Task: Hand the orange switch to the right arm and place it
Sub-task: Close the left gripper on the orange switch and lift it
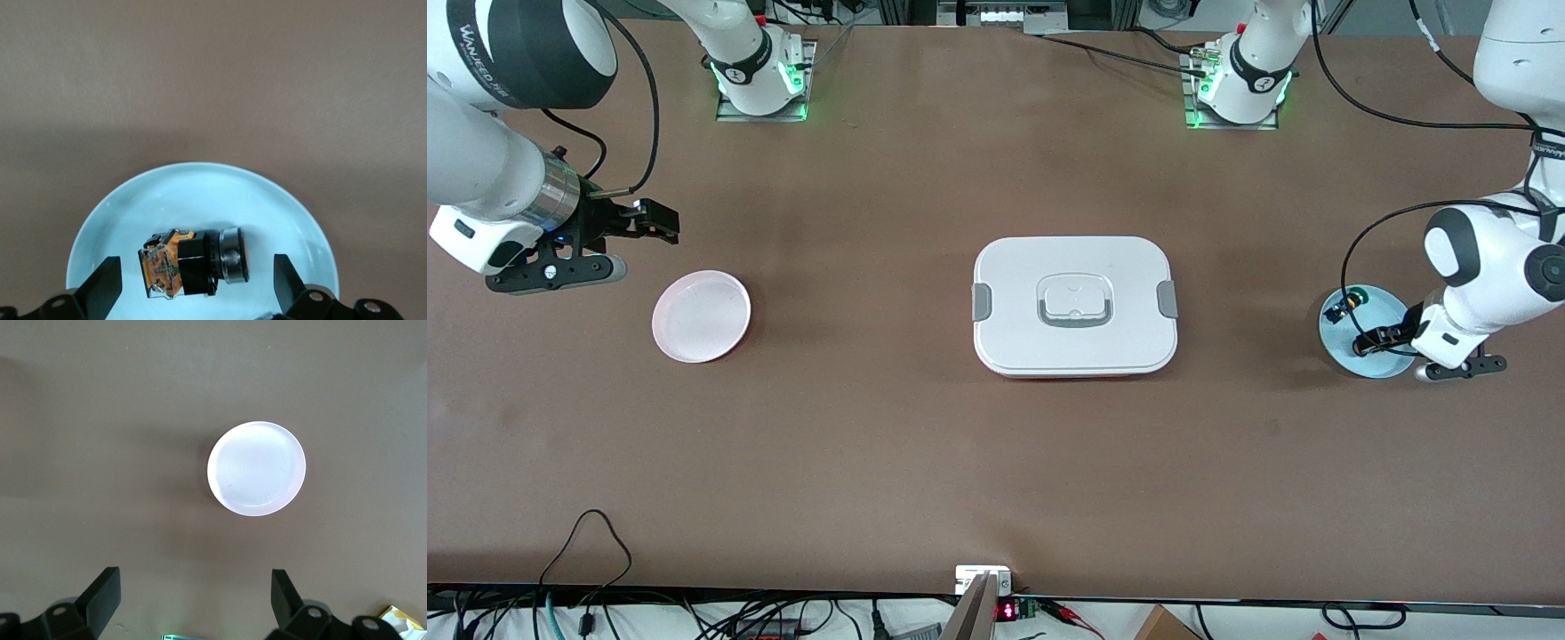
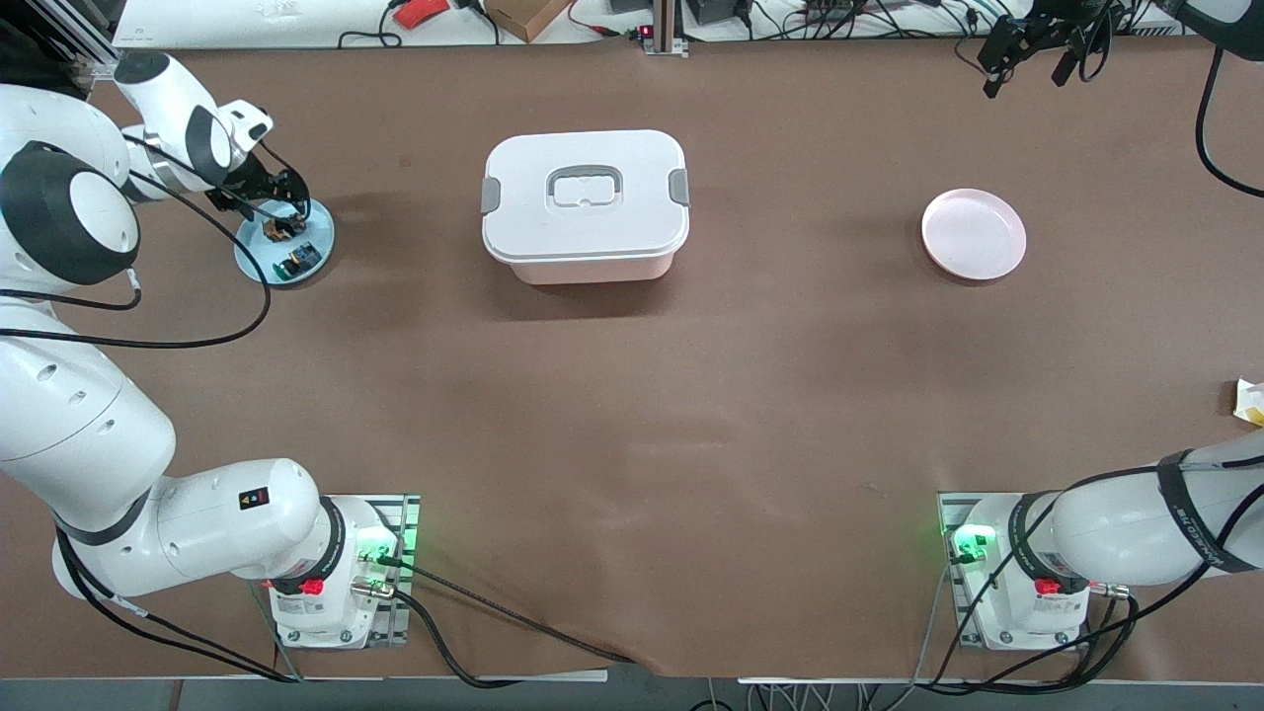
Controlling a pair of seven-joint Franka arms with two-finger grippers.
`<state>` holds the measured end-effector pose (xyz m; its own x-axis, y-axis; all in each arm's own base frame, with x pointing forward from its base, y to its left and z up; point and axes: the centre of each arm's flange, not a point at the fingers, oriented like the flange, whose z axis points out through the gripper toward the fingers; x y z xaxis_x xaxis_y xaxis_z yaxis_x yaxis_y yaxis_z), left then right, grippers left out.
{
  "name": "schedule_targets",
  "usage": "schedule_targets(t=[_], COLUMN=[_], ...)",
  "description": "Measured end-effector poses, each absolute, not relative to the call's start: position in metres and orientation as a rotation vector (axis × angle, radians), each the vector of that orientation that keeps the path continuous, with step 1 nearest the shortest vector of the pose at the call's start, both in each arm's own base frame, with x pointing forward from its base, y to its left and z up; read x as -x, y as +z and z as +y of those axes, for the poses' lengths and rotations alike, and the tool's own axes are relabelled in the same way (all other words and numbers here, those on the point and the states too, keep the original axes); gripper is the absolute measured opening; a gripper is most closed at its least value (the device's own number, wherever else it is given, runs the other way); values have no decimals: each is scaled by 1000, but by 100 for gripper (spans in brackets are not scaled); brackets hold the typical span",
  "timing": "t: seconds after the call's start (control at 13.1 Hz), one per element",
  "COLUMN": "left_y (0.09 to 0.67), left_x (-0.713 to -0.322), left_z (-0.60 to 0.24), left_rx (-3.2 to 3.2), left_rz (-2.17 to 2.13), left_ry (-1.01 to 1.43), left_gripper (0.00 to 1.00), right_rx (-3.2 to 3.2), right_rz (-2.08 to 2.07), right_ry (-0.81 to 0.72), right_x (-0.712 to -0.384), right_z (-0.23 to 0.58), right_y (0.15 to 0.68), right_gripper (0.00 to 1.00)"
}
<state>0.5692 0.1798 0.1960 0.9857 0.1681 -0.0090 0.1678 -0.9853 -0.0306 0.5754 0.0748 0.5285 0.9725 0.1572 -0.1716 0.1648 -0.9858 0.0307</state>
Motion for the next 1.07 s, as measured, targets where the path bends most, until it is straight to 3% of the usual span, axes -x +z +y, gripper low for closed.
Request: schedule_targets(t=[0.23, 0.38, 0.53, 1.07], left_y=[173, 170, 170, 188], left_x=[-565, -565, -565, -576], left_z=[182, 181, 181, 175], left_rx=[3099, 3099, 3099, 3115], left_rz=[-267, -266, -266, -250], left_ry=[-1, -2, -5, 68], left_gripper=[100, 94, 73, 73], right_rx=[-3075, -3075, -3075, -3075], right_rz=[256, 256, 256, 257], right_ry=[-262, -262, -262, -262], right_x=[-575, -575, -575, -575], right_z=[76, 77, 77, 77], right_y=[529, 529, 529, 529], right_gripper=[100, 100, 100, 100])
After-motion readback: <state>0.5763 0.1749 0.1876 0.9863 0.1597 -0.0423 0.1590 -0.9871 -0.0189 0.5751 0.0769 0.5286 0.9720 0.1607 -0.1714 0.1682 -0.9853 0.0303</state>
